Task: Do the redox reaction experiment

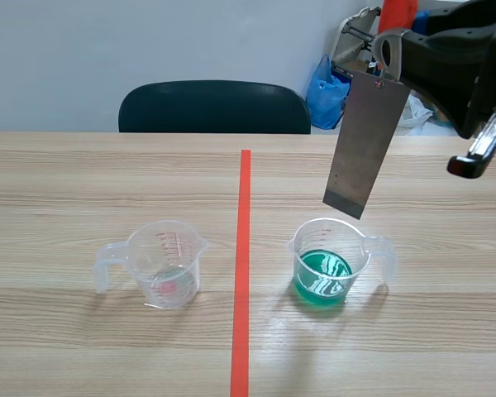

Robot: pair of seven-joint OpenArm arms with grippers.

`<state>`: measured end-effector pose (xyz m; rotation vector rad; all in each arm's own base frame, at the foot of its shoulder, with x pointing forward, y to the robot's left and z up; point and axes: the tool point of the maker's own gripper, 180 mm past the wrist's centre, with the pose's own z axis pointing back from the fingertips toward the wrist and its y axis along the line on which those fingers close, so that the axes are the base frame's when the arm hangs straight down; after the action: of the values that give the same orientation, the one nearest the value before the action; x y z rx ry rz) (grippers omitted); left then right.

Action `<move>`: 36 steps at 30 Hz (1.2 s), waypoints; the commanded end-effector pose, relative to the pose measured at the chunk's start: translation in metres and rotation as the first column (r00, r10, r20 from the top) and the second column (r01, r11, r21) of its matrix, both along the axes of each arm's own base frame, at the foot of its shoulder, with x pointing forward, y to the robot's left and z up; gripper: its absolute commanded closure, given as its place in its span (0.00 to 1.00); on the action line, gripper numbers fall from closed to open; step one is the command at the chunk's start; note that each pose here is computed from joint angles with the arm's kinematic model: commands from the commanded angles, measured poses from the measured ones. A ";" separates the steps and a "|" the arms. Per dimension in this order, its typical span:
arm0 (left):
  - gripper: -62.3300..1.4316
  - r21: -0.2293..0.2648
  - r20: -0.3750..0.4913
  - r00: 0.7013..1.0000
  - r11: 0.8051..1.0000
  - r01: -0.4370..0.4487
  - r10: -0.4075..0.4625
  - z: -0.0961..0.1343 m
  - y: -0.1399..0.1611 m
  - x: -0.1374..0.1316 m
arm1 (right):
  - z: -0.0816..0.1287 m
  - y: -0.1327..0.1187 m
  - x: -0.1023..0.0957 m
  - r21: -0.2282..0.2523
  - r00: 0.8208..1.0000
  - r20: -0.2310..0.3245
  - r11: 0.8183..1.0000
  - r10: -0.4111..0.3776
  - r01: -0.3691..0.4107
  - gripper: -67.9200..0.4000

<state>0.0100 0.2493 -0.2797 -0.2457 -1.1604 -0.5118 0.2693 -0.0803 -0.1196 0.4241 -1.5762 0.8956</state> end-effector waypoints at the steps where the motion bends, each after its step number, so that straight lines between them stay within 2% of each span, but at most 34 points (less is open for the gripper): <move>1: 0.00 -0.011 0.024 1.000 1.000 0.007 -0.007 0.005 -0.001 0.004 | 0.009 0.000 0.000 0.013 1.000 0.028 1.000 0.006 -0.006 0.98; 4: 0.13 -0.014 0.042 0.999 1.000 -0.013 0.014 0.008 0.003 0.009 | 0.009 0.000 0.000 0.013 1.000 0.028 1.000 0.006 -0.006 0.98; 7: 0.38 -0.012 0.044 0.999 1.000 0.015 -0.014 0.009 0.004 0.013 | 0.009 0.000 0.000 0.012 1.000 0.028 1.000 0.006 -0.006 0.98; 8: 0.47 -0.008 0.063 0.998 1.000 0.028 -0.028 0.010 0.004 0.021 | 0.009 0.000 0.000 0.012 1.000 0.028 1.000 0.006 -0.006 0.98; 11: 0.64 -0.003 0.135 0.988 0.997 0.081 -0.080 0.014 0.005 0.050 | 0.009 0.000 0.000 0.013 1.000 0.028 1.000 0.006 -0.006 0.98; 13: 0.83 -0.013 0.155 0.980 0.992 0.128 -0.124 0.016 0.003 0.071 | 0.009 0.000 0.000 0.013 1.000 0.028 1.000 0.006 -0.006 0.98; 15: 0.93 -0.025 0.174 0.970 0.984 0.178 -0.171 0.018 0.000 0.095 | 0.009 0.000 0.000 0.013 1.000 0.028 1.000 0.006 -0.006 0.98; 18: 0.94 -0.023 0.206 0.958 0.977 0.211 -0.202 0.020 -0.006 0.136 | 0.009 0.000 0.000 0.013 1.000 0.028 1.000 0.006 -0.006 0.98; 20: 0.94 -0.025 0.195 0.952 0.970 0.243 -0.234 0.017 -0.014 0.160 | 0.009 0.000 0.000 0.013 1.000 0.029 1.000 0.006 -0.006 0.98; 26: 0.94 -0.115 0.206 0.922 0.927 0.356 -0.328 0.023 -0.059 0.215 | 0.009 0.000 0.000 0.010 1.000 0.029 1.000 0.005 -0.005 0.98; 29: 0.94 -0.106 0.213 0.896 0.903 0.417 -0.389 0.023 -0.086 0.235 | 0.009 0.000 0.000 0.010 1.000 0.029 1.000 0.005 -0.005 0.98; 32: 0.94 -0.093 0.201 0.863 0.868 0.489 -0.464 0.019 -0.116 0.247 | 0.009 0.000 0.000 0.009 1.000 0.029 1.000 0.005 -0.005 0.98; 36: 0.94 -0.110 0.208 0.835 0.836 0.538 -0.510 0.021 -0.153 0.264 | 0.009 0.000 0.000 0.010 1.000 0.029 1.000 0.005 -0.005 0.98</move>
<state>0.2682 0.1010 -0.2711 -0.6693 -1.2497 -0.9658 0.2694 -0.0804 -0.1197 0.4228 -1.5760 0.8960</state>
